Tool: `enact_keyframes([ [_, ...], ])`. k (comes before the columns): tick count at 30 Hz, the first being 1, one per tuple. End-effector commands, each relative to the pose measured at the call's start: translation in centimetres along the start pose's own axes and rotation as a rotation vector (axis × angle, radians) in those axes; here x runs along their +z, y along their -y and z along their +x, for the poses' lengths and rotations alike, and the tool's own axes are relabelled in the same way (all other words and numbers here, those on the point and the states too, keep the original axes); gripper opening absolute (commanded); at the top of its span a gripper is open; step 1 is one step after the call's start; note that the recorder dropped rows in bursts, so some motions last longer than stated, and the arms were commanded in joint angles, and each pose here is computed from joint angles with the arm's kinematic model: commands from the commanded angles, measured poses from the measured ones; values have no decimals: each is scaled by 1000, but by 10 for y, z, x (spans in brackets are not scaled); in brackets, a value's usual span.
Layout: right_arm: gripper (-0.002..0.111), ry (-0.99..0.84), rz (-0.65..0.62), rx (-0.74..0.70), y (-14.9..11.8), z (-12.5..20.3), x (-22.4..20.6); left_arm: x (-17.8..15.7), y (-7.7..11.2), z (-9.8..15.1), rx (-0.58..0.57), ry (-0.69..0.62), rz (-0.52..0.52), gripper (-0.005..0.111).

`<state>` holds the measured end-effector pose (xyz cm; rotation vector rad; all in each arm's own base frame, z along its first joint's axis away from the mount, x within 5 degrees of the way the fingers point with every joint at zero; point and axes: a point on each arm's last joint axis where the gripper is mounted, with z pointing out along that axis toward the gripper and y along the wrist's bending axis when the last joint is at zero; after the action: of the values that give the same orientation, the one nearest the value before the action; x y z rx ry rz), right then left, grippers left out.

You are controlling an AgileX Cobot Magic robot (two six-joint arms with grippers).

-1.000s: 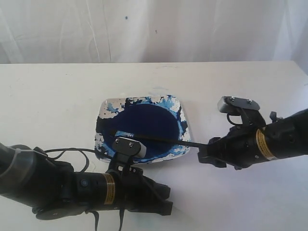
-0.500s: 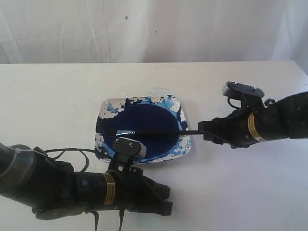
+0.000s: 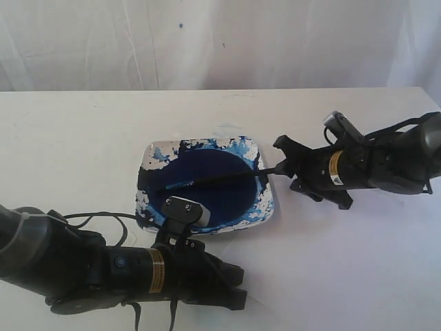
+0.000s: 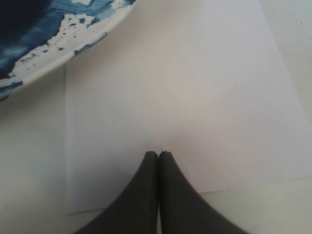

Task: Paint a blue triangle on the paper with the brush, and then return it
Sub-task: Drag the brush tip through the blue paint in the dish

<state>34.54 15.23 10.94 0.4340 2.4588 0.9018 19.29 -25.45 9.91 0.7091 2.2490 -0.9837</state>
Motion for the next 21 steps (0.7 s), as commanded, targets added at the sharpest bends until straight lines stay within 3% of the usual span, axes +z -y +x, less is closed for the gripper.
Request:
enact_keyframes([
  [1, 45, 21, -36, 66, -3, -4, 4, 0, -6, 13, 27, -96, -55, 0],
  [21, 45, 148, -120, 245, -9, -16, 2, 0, -3, 10, 24, -64, -20, 0],
])
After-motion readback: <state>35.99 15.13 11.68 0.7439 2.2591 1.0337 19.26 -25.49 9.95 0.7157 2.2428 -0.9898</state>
